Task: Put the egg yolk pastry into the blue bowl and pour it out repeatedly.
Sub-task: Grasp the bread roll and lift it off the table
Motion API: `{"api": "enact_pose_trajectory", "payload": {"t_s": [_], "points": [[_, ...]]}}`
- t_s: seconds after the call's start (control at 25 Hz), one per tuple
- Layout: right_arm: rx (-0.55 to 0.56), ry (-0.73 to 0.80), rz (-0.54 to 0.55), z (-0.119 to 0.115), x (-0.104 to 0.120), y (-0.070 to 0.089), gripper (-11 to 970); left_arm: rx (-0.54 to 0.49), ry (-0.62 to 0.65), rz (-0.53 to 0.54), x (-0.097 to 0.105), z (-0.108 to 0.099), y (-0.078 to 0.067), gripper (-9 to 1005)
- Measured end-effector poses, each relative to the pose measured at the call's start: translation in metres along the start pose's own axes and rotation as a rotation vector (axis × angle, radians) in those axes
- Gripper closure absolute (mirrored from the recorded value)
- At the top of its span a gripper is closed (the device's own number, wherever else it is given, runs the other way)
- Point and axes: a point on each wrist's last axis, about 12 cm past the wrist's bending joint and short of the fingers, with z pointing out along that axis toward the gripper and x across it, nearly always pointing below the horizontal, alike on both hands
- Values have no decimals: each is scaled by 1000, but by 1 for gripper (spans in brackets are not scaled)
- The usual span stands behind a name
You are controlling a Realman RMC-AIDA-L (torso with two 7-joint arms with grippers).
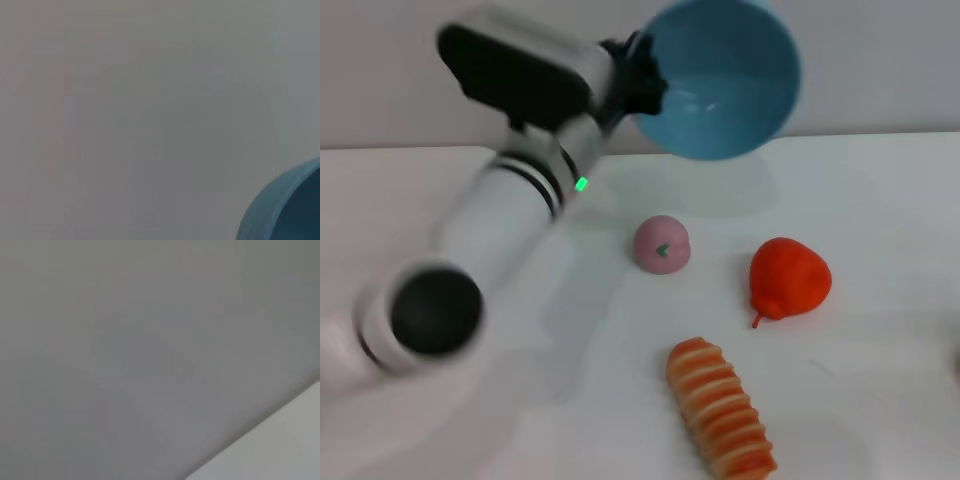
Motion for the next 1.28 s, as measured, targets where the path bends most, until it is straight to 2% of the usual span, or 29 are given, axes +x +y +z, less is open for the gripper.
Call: {"api": "enact_pose_trajectory", "payload": {"t_s": [0.24,0.44,0.48,0.52,0.6,0.76,0.88,1.0,1.2,1.28], "points": [[15,21,-8,2,1,-2,496,52,197,-224,4,13,55,996],[13,20,-13,5,-2,-1,496,104,276,-359,6,8,88,996],[12,19,-15,7,-2,0,496,120,307,-415,8,1,103,996],[12,19,-15,7,-2,0,496,120,307,-415,8,1,103,996],[10,20,-17,8,-3,0,496,128,350,-446,11,-6,115,996],[-5,65,-23,14,-8,2,494,141,512,-467,18,-20,133,997],[-19,141,-23,22,-12,4,496,138,643,-443,19,-29,139,997],[-40,212,-55,35,-17,11,497,117,772,-393,16,-38,140,997],[-44,321,-92,46,-25,20,500,127,866,-381,16,-44,136,997],[-39,406,-128,52,-34,29,501,145,902,-381,16,-46,133,996]]}}
